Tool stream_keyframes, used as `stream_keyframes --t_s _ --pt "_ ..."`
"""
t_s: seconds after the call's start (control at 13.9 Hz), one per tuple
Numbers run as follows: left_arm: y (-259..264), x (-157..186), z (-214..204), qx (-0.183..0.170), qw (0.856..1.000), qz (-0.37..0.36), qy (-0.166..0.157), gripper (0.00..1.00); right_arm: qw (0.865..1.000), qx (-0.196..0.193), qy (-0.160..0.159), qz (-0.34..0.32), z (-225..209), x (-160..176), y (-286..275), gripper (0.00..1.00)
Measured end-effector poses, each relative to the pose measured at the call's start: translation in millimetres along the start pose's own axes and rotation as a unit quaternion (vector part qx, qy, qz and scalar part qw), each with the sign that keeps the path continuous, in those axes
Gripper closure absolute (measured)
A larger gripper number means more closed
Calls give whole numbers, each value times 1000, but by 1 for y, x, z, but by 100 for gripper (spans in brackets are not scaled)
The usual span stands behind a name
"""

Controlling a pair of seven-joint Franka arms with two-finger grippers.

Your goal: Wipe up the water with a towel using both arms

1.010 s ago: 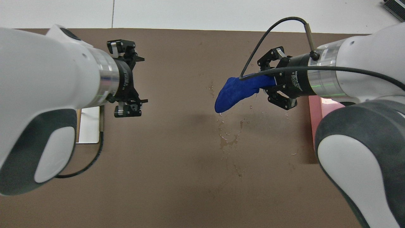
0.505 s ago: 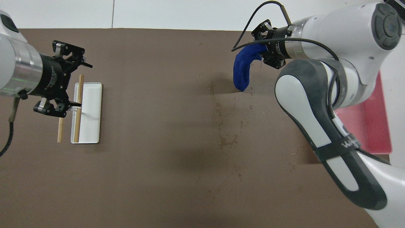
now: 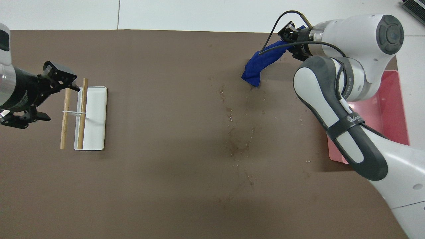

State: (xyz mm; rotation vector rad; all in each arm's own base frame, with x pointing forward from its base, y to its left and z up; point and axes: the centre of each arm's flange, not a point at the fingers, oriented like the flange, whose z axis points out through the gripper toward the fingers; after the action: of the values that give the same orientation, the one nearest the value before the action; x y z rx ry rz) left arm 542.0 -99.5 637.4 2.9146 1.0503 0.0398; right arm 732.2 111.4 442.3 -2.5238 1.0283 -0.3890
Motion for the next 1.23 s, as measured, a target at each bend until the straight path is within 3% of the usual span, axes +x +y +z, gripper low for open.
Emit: stream_keyframes --t_s 0.22,0.36,0.51,0.72,0.94,1.23 --pt "-7 -3 3 12 1000 27 1 0 1000 -13 -3 -20 13 7 22 90" --pt "-10 1 4 6 999 35 9 0 999 -16 -9 -27 24 -5 23 90" --pt "-20 15 3 0 995 94 17 0 999 -20 -22 -43 35 -31 12 90" --pt "-47 36 3 11 976 216 5 0 996 -18 -40 -77 52 -83 -11 90" --pt "-50 33 4 47 947 317 3 0 993 -15 -51 -103 67 -127 -22 90" --pt "-58 31 7 80 919 385 -17 0 992 4 -40 -116 98 -157 -22 90"
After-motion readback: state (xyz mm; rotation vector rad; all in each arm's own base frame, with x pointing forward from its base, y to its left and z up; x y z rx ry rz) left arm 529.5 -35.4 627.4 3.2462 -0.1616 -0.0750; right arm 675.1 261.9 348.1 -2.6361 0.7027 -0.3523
